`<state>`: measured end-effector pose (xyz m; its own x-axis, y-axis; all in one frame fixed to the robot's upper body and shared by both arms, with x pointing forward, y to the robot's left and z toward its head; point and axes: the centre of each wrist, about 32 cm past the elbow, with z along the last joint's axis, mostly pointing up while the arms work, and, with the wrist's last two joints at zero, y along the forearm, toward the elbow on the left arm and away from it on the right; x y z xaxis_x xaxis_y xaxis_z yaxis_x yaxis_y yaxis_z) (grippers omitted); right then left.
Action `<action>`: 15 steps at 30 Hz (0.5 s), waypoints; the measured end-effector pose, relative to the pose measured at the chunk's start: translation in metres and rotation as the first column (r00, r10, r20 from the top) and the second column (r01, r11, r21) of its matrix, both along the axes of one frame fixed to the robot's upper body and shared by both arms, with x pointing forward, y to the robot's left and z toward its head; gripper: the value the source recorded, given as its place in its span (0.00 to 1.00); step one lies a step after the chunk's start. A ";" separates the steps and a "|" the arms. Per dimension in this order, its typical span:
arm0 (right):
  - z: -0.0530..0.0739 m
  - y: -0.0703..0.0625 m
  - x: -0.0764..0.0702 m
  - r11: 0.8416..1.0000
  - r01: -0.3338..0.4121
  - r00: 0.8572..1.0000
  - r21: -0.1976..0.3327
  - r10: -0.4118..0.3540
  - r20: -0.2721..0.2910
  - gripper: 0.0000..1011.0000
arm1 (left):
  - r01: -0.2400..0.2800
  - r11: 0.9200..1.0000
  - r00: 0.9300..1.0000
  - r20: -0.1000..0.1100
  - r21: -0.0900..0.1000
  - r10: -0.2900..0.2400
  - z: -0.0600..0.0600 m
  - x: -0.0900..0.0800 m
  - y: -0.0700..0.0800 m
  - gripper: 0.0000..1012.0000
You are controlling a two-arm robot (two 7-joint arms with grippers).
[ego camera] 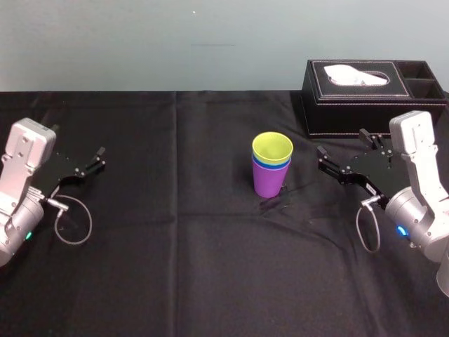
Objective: Stack the three plastic cups sequentially using one hand.
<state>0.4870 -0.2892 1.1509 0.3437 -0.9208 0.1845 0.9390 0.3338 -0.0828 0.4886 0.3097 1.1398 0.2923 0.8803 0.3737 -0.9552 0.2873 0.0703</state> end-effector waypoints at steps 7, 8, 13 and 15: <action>0.000 0.000 0.000 1.000 0.000 1.000 0.000 0.000 0.000 0.99 | 0.000 1.000 1.000 0.000 0.000 0.000 0.000 0.000 0.000 1.00; 0.000 0.000 0.000 1.000 0.000 1.000 0.000 0.000 0.000 0.99 | 0.000 1.000 1.000 0.000 0.000 0.000 0.000 0.000 0.000 1.00; 0.000 0.000 0.000 1.000 0.000 1.000 0.000 0.000 0.000 0.99 | 0.000 1.000 1.000 0.000 0.000 0.000 0.000 0.000 0.000 1.00; 0.000 0.000 0.000 1.000 0.000 1.000 0.000 0.000 0.000 0.99 | 0.000 1.000 1.000 0.000 0.000 0.000 0.000 0.000 0.000 1.00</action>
<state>0.4870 -0.2892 1.1509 0.3437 -0.9208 0.1844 0.9390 0.3339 -0.0828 0.4886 0.3097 1.1398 0.2923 0.8803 0.3737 -0.9552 0.2874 0.0702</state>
